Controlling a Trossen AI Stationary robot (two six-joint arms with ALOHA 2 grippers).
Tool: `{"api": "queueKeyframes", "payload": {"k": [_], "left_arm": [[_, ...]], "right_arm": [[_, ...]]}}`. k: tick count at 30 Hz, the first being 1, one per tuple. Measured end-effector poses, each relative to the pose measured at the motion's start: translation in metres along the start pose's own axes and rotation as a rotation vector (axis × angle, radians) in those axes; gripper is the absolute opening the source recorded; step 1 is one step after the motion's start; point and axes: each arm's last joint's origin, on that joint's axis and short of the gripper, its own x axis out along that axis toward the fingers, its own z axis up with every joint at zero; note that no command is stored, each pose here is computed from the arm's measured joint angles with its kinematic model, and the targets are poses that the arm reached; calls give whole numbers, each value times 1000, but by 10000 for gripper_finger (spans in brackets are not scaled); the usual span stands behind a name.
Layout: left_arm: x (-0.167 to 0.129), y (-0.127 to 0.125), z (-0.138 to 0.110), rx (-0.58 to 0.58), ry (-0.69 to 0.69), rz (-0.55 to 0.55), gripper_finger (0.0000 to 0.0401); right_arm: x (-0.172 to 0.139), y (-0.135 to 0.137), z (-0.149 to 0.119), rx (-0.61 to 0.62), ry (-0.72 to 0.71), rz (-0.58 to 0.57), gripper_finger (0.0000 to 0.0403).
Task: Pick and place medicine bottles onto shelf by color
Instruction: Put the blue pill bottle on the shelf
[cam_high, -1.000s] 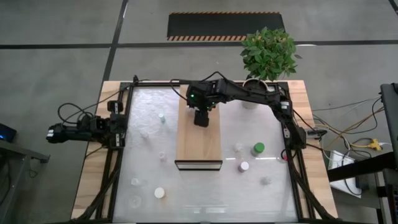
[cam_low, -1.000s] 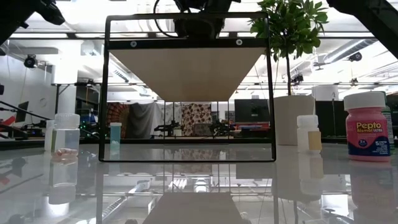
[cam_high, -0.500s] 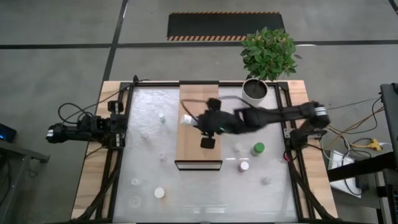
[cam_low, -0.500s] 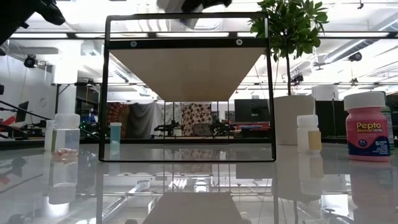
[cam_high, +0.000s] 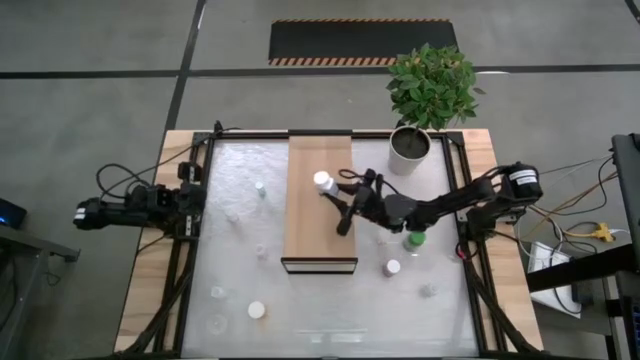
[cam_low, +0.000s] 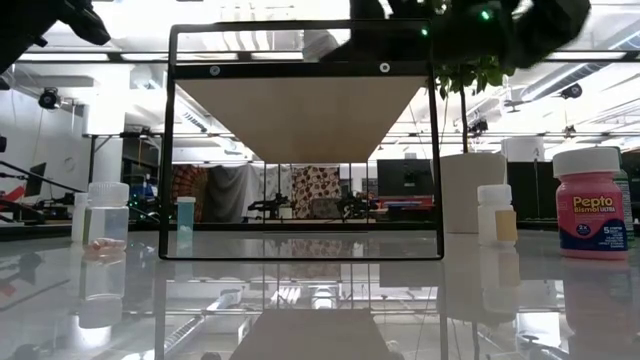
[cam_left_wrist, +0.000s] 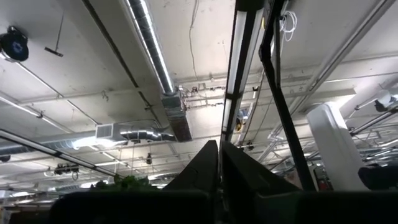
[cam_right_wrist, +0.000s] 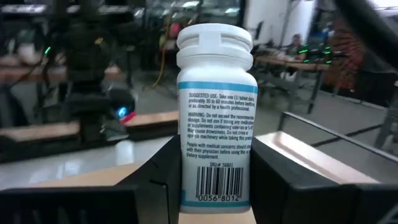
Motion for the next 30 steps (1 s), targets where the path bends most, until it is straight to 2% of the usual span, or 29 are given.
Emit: {"api": "queueKeyframes", "payload": {"k": [3, 14, 18, 24, 30], "left_arm": [[0, 0, -1, -2, 7, -4, 4], [0, 0, -1, -4, 6, -9, 4], [0, 0, -1, -3, 7, -8, 4], [0, 0, -1, -1, 7, -8, 4], [1, 0, -1, -1, 7, -8, 4]], "right_arm": [[-4, -5, -7, 18, -6, -1, 122], [-8, -9, -23, -35, 45, -19, 124], [-9, -11, -30, -45, 113, -24, 131], [-9, -11, -33, -22, 145, -24, 145], [-10, -11, -34, -35, 161, -12, 176]]}}
